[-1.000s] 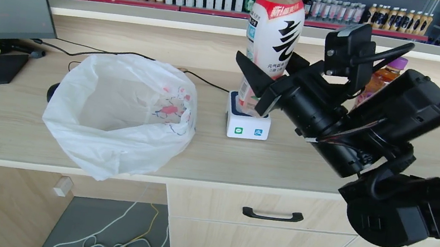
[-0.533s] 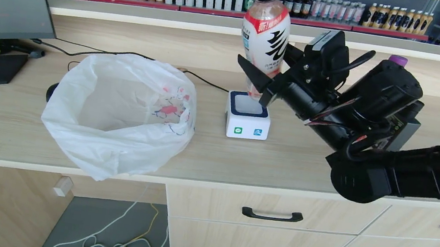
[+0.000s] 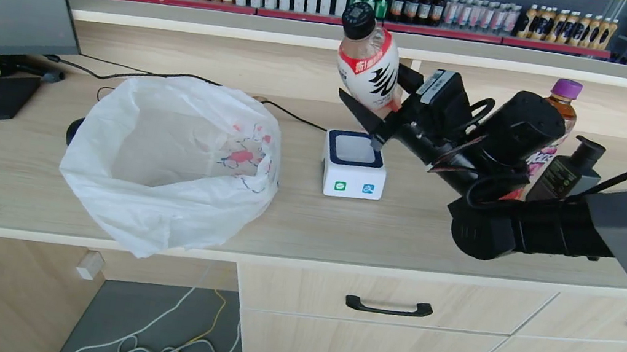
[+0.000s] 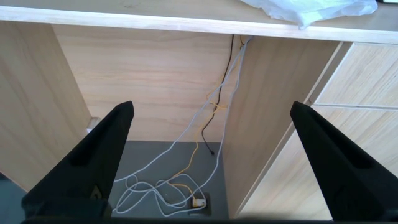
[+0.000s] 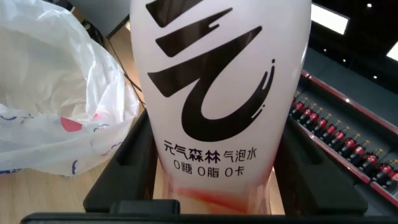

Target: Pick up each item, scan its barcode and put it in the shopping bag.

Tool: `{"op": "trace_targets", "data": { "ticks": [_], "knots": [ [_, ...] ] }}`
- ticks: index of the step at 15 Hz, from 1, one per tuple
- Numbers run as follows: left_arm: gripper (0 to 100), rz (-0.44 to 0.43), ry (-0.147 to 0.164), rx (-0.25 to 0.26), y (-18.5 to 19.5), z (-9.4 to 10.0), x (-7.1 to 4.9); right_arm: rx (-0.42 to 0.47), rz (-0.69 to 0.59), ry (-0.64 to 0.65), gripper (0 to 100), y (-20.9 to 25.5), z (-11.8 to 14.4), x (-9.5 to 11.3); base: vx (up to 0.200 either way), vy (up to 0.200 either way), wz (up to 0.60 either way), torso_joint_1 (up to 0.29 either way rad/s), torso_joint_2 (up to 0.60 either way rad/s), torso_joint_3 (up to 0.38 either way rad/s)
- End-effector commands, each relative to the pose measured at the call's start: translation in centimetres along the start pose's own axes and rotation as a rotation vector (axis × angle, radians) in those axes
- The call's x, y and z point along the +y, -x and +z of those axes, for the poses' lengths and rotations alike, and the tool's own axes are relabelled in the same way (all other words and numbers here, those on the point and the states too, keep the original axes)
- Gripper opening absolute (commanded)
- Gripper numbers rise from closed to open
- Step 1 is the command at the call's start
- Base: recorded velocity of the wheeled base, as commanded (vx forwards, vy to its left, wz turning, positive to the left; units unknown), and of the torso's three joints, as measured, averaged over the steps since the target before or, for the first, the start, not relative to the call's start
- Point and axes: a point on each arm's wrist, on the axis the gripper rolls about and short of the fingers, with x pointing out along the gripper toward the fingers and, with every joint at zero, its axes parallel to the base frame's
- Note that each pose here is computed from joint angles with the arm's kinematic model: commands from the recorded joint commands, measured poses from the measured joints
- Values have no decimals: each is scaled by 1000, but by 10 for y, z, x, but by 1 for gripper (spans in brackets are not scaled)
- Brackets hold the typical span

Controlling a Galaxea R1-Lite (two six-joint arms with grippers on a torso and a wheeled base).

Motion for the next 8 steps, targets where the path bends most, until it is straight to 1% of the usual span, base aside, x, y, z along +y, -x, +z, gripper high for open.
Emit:
{"op": "trace_targets", "data": {
  "ticks": [1, 2, 4, 6, 8],
  "knots": [
    [100, 0, 1, 0, 0, 0, 0, 16, 12, 16, 0, 4, -12, 1, 0, 0, 0, 0, 0, 0],
    [100, 0, 1, 0, 0, 0, 0, 8, 40, 41, 0, 4, -16, 5, 0, 0, 0, 0, 0, 0],
    [100, 0, -2, -2, 0, 0, 0, 12, 55, 107, 0, 4, -18, 3, 0, 0, 0, 0, 0, 0],
    [100, 1, 1, -2, 0, 0, 0, 13, 101, 130, 0, 8, -30, 8, 0, 0, 0, 0, 0, 0],
    [100, 0, 1, -2, 0, 0, 0, 9, 107, 145, 0, 8, -33, 9, 0, 0, 0, 0, 0, 0]
  ]
}}
